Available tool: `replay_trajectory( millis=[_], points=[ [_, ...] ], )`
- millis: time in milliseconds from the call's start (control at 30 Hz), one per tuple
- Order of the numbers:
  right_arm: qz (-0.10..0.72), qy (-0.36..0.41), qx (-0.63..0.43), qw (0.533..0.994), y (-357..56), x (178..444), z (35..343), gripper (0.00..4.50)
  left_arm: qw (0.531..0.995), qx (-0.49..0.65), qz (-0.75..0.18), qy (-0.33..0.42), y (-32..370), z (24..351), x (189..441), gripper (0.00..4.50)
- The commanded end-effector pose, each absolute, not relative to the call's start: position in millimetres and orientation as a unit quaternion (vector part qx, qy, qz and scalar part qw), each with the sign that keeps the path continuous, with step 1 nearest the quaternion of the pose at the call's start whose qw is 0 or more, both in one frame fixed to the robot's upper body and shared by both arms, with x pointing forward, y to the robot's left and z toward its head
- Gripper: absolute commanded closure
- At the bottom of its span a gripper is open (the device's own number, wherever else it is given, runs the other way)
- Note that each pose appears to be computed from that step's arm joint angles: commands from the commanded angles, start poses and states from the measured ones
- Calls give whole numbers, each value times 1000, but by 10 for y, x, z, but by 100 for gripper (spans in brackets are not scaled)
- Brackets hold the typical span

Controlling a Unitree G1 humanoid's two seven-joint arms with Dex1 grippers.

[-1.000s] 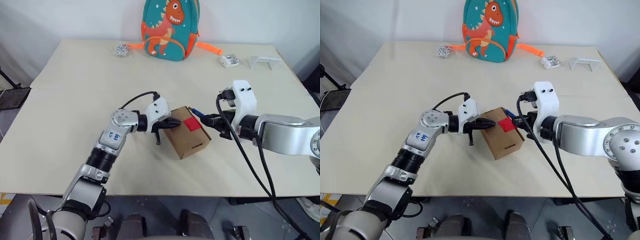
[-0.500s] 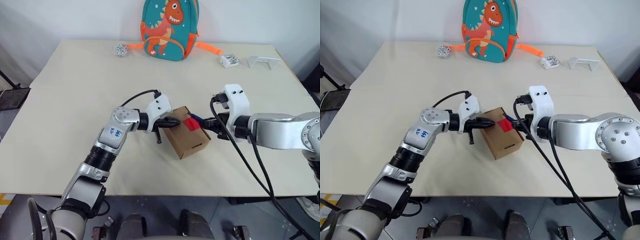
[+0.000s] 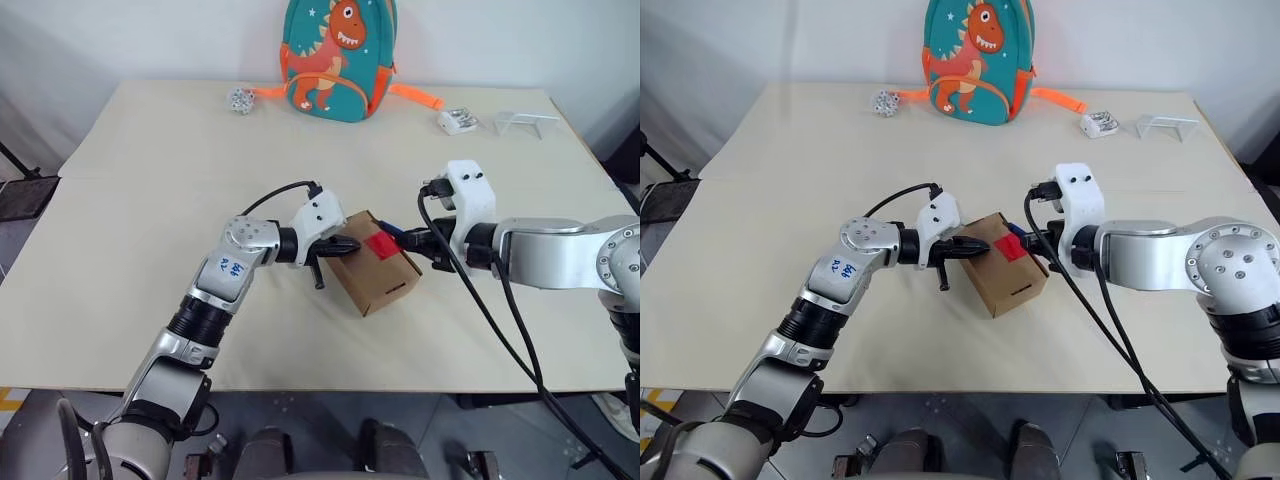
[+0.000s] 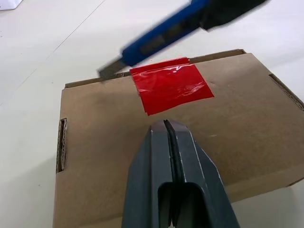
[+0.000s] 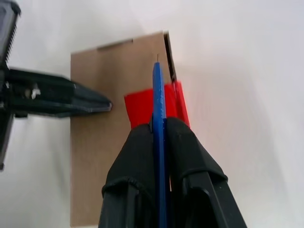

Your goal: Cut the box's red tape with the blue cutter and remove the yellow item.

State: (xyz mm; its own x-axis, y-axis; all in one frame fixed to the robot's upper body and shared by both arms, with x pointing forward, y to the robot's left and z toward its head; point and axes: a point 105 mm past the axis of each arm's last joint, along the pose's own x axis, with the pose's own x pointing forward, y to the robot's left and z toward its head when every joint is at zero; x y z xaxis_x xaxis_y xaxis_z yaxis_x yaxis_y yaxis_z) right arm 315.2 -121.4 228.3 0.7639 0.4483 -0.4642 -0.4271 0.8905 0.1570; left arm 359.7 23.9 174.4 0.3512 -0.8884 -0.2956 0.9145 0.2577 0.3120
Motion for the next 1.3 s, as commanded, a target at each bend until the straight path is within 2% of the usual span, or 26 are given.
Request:
replay_trajectory(
  millis=[33, 700, 1300],
  points=[
    [239, 219, 29, 946, -1224, 3169, 2461, 439, 789, 226, -571, 37, 233, 1694, 3565, 450],
    [233, 237, 24, 943, -1280, 3249, 2231, 439, 789, 233, -568, 37, 257, 1716, 3570, 450],
    [242, 212, 23, 947, -1243, 3248, 2369, 439, 788, 235, -568, 36, 255, 1725, 3573, 450]
  ],
)
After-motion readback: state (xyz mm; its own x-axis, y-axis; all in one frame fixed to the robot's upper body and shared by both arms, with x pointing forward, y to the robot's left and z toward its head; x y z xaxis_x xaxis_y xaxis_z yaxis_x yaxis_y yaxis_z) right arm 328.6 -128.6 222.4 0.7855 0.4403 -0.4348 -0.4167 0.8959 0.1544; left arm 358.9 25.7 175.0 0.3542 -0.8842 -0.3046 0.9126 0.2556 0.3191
